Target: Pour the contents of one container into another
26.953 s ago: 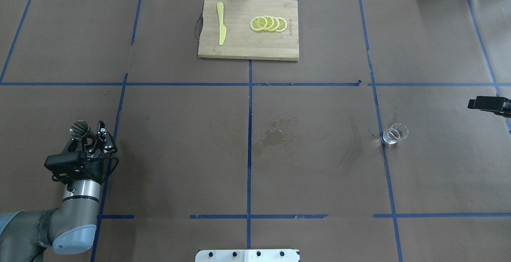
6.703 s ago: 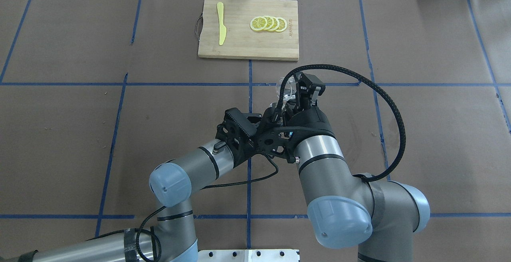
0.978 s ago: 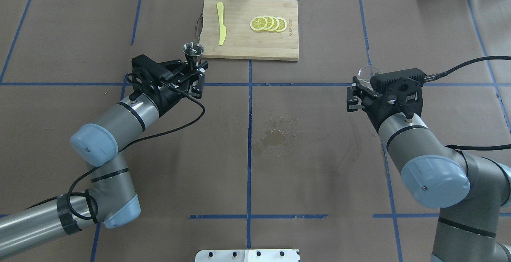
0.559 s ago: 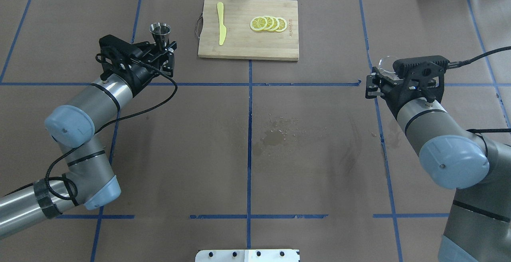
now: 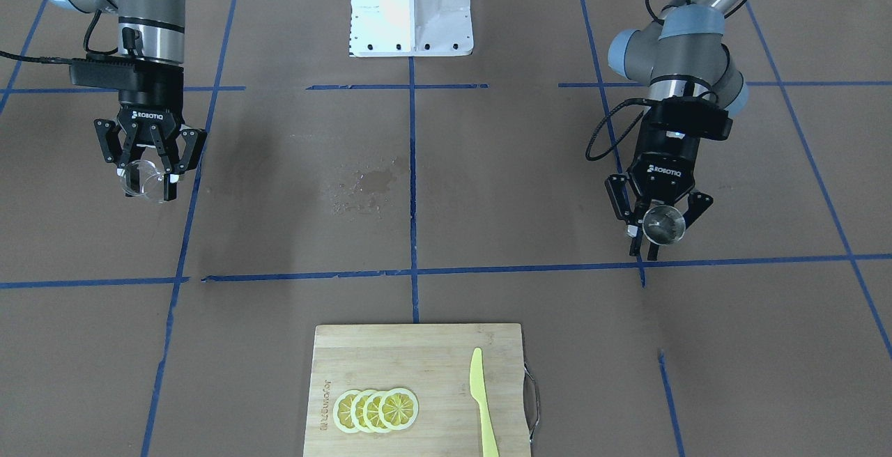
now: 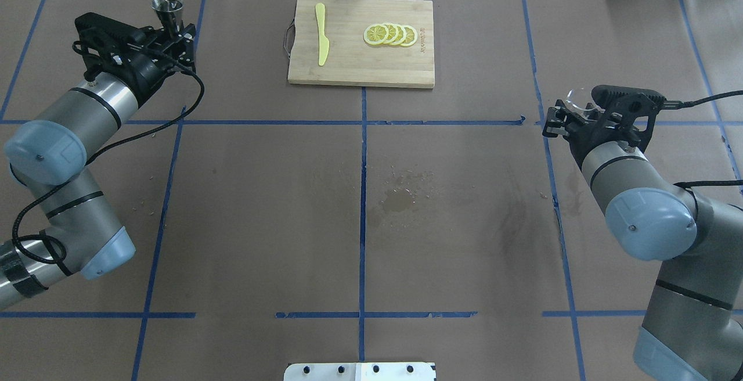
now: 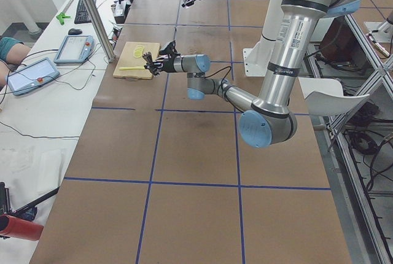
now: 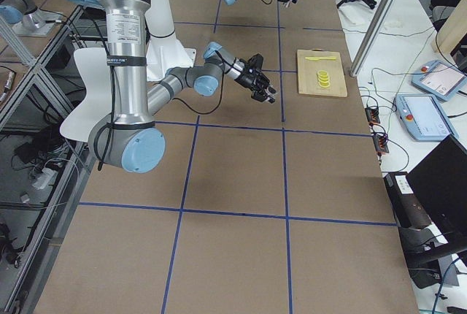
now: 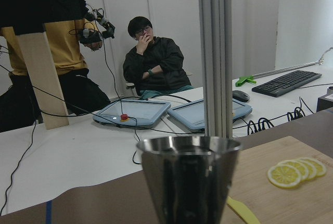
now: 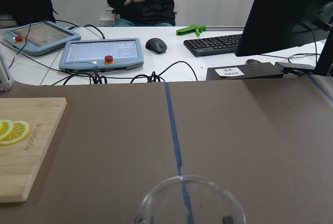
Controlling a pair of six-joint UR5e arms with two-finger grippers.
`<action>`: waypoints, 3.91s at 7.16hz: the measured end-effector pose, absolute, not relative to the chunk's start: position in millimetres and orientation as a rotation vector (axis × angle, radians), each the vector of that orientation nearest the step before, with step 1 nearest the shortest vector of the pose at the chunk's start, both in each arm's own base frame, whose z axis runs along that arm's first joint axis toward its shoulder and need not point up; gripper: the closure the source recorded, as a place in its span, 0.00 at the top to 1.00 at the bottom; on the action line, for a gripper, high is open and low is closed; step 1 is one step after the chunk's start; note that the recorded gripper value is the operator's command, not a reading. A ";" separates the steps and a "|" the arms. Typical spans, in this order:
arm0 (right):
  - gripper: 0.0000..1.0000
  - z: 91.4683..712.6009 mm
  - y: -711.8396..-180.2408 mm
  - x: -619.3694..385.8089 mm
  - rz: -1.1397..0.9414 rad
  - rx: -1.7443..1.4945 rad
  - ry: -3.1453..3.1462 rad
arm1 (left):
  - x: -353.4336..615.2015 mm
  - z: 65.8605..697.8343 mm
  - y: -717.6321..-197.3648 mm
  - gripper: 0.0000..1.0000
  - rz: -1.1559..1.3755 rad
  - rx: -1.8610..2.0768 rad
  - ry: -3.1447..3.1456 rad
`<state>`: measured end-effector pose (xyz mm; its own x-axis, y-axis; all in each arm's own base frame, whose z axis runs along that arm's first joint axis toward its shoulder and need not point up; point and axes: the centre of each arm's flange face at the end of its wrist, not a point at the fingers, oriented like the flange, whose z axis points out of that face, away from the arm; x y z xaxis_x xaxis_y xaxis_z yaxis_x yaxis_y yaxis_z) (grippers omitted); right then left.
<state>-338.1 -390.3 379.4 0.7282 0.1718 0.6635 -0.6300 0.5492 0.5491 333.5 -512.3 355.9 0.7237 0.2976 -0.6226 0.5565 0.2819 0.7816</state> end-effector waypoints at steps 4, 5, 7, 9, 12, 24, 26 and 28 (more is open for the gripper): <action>0.00 407.5 -325.8 -375.6 0.558 0.984 -0.591 | 302.5 367.1 -497.9 0.00 -0.316 1.219 0.815; 0.00 415.6 -318.4 -379.1 0.564 1.005 -0.584 | 297.6 369.7 -495.2 0.00 -0.393 1.194 0.854; 0.00 431.7 -310.8 -385.3 0.572 1.038 -0.565 | 283.4 377.5 -494.8 0.00 -0.578 1.230 0.824; 0.00 450.6 -302.1 -398.3 0.586 1.048 -0.564 | 270.8 396.5 -490.5 0.00 -0.686 1.267 0.760; 0.00 436.5 -296.4 -399.7 0.612 1.038 -0.614 | 289.2 428.5 -480.3 0.00 -0.748 1.267 0.710; 0.00 406.1 -301.2 -384.8 0.635 1.034 -0.656 | 404.2 557.5 -385.4 0.00 -0.717 1.364 0.493; 0.00 405.3 -302.1 -384.5 0.637 1.035 -0.656 | 423.3 553.8 -373.4 0.00 -0.694 1.361 0.510; 0.00 404.9 -302.8 -383.9 0.639 1.036 -0.656 | 439.8 549.1 -366.8 0.00 -0.680 1.355 0.527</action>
